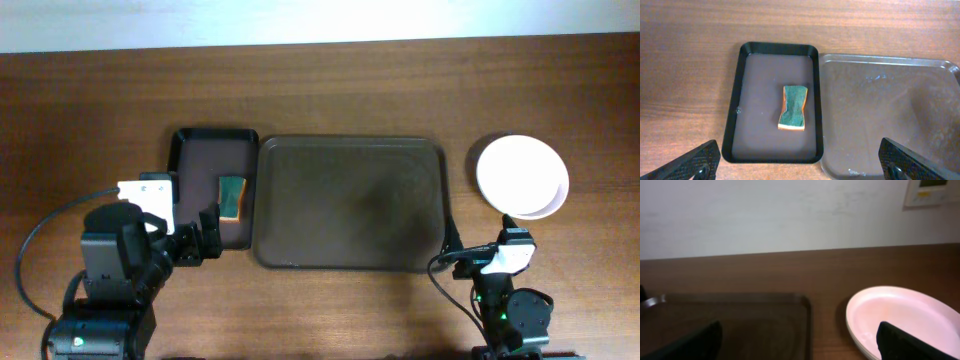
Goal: Clean dirty plates on tray and stack at the side
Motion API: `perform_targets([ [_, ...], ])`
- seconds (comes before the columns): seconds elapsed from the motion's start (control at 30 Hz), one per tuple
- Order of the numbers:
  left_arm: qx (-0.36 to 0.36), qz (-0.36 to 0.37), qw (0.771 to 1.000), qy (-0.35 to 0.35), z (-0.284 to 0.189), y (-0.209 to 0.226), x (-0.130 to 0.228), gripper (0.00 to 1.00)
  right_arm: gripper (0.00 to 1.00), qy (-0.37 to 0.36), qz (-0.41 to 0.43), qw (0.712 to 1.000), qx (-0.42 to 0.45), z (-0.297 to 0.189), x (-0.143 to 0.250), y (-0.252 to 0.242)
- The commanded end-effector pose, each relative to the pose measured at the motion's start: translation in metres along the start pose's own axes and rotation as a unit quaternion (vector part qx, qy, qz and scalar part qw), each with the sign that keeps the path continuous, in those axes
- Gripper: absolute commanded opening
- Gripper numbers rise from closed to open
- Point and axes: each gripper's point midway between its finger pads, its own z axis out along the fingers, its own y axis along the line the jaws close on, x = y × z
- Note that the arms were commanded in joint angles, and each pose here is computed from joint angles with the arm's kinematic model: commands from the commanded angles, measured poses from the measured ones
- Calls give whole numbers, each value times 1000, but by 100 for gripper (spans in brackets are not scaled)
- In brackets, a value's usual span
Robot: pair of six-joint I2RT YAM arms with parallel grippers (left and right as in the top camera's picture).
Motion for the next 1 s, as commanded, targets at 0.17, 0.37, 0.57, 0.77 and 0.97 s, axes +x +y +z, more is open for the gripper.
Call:
perform_targets([
  [0.17, 4, -1, 1000, 0, 0, -1, 1, 100, 99, 1, -8, 1000, -12, 0, 2, 3],
  [0.37, 4, -1, 1000, 0, 0, -1, 1, 100, 99, 1, -8, 1000, -12, 0, 2, 4],
  [0.57, 4, -1, 1000, 0, 0, -1, 1, 100, 99, 1, -8, 1000, -12, 0, 2, 3],
  [0.77, 5, 1, 1000, -14, -11, -2, 2, 100, 99, 1, -8, 1000, -12, 0, 2, 3],
  [0.97, -18, -5, 985, -174, 8, 18, 24, 100, 99, 1, -8, 1000, -12, 0, 2, 3],
])
